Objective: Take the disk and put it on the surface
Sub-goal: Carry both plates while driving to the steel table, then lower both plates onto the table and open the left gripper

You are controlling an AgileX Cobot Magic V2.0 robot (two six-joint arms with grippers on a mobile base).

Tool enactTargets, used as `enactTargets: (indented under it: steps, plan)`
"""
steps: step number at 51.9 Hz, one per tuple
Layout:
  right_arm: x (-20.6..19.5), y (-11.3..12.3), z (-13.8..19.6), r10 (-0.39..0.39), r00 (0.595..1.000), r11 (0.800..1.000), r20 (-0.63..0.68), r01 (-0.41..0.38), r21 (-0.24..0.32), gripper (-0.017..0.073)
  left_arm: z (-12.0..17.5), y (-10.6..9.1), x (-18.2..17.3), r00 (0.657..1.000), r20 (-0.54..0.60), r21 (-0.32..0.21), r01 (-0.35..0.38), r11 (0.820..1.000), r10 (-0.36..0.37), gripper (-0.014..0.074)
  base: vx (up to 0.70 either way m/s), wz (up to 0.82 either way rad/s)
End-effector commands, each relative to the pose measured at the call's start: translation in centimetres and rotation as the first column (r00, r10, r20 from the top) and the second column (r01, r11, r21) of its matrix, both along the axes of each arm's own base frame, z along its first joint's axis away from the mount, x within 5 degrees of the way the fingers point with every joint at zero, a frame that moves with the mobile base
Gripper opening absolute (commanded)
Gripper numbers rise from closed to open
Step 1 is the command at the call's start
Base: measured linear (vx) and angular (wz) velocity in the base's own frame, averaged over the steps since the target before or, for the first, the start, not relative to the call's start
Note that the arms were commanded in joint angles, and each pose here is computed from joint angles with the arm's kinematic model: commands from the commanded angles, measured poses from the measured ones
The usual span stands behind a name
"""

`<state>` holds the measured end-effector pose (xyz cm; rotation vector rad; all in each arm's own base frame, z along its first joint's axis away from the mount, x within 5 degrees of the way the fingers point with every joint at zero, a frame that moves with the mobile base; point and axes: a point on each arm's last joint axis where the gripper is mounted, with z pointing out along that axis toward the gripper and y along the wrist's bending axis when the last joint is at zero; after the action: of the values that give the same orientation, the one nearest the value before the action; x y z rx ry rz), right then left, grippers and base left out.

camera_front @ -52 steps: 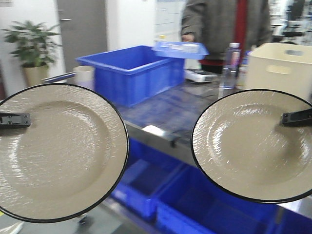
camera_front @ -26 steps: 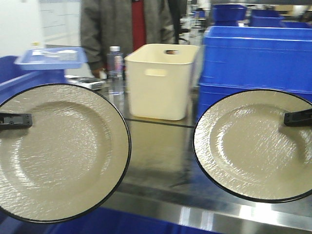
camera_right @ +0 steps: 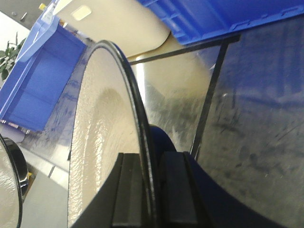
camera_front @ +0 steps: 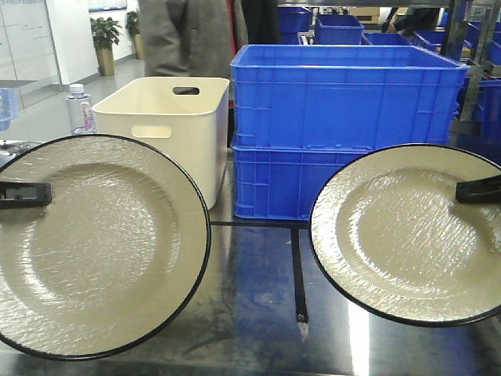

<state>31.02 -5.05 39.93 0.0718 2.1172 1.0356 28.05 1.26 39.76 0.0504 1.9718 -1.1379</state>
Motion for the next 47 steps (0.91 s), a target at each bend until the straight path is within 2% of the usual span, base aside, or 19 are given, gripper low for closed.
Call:
enactTargets:
  steps: [1,47]
  plan:
    - [-1.33,1.07,3.26,0.025,0.993,0.994,0.112,-0.036,0.103,-0.0009,3.18,-0.7,-1.04,0.995,0.104,-0.122,0.011,0.992,0.002,-0.0008,0.15,-0.11]
    - [-1.32,1.07,3.26,0.024,0.993,0.994,0.112,-0.036,0.103,-0.0009,3.17,-0.72,-1.07,0.995,0.103,-0.122,0.015,0.992,-0.002,-0.0008,0.04,-0.04]
